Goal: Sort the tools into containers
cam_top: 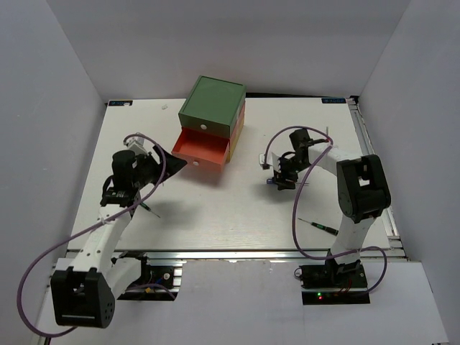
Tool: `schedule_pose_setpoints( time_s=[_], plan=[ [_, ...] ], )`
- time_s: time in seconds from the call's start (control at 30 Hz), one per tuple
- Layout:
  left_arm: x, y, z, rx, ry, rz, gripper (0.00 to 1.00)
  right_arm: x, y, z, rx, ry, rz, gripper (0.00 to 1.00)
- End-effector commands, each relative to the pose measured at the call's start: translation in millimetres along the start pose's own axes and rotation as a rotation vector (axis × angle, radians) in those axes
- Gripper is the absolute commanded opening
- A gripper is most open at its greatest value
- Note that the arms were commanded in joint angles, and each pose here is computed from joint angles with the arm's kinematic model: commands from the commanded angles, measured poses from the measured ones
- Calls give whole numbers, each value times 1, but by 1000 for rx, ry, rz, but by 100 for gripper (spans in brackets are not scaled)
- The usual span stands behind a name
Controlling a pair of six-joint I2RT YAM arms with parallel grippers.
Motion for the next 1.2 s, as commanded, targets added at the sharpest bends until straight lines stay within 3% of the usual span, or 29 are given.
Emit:
schedule_pose_setpoints(
  time_s=[0.0,0.33,0.37,0.47,0.63,0.87,1.07,1.17],
  plan=[
    [16,-3,10,-22,138,-57,88,-3,0,-8,-3,-49,56,66],
    [50,-5,5,-44,236,-210,88,4,10,3,-43,-9,47,24],
    [54,-6,5,-41,243,-218,88,5,13,4,-39,-8,39,15],
    [58,-6,6,-36,268,-234,88,13,29,6,-20,-1,8,7],
    [63,-6,5,-36,283,-254,88,45,83,1,81,-15,-111,4],
    [65,-6,7,-31,303,-271,88,81,220,-8,230,-100,-361,0],
    [70,-5,4,-37,311,-291,88,71,307,-33,98,-235,-511,0],
    [76,-7,2,-34,308,-303,88,50,326,-55,17,-314,-547,0]
  ],
)
Point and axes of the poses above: each gripper's point midway between its finger pads, its own x axis back along the fingers, its own z axis along the line the jaws close on, y = z × x, the point moved 10 cm from there along x, back along the fingers, and after that the axes turned 7 degrees about x, right-handed, at the moved point
